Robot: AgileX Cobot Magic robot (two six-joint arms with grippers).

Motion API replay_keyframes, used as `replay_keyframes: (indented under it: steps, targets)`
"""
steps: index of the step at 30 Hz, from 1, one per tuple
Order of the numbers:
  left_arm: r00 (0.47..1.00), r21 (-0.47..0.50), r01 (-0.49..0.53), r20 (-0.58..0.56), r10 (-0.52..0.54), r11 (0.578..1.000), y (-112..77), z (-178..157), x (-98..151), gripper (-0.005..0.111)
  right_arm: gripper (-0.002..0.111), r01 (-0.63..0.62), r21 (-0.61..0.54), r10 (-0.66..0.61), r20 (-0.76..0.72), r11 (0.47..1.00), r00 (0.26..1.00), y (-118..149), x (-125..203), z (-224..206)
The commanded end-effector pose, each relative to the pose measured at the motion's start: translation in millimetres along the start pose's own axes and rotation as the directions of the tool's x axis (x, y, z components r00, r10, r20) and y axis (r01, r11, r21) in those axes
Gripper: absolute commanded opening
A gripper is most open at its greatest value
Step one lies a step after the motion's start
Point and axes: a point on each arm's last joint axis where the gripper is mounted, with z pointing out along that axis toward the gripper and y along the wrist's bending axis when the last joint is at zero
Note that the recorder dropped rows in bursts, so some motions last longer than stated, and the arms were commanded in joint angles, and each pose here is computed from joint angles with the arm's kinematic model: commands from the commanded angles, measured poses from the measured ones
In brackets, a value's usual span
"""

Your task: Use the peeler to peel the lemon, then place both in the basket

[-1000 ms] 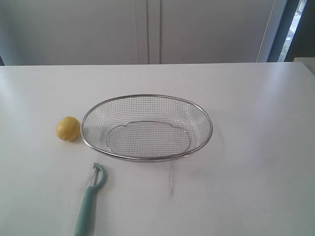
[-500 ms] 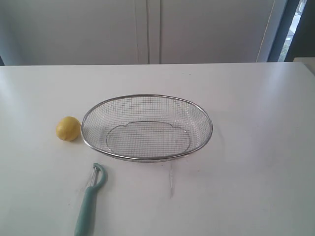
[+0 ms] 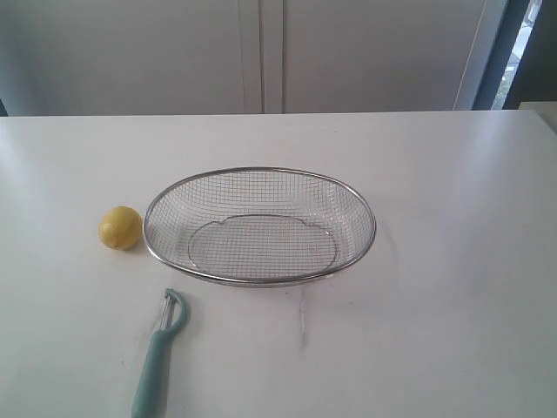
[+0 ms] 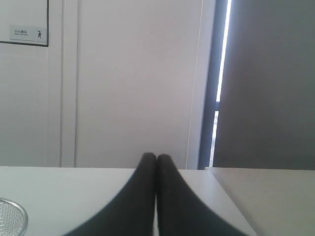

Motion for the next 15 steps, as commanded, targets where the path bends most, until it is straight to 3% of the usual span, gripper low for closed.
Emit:
replay_keyframes:
  steps: [1,15]
  targets:
    - [1.0,-0.001,0.01,-0.006,-0.01,1.0,-0.1,0.7,2.2,0.0,0.0,-0.001,-0.004,0.001,0.024,1.0,1.0,0.3,-1.1,-0.6]
    - [1.0,-0.001,0.01,-0.006,-0.01,1.0,-0.1,0.7,2.2,0.0,0.0,-0.001,-0.005,0.002,0.033,1.0,0.999,0.3,-1.9,-0.6]
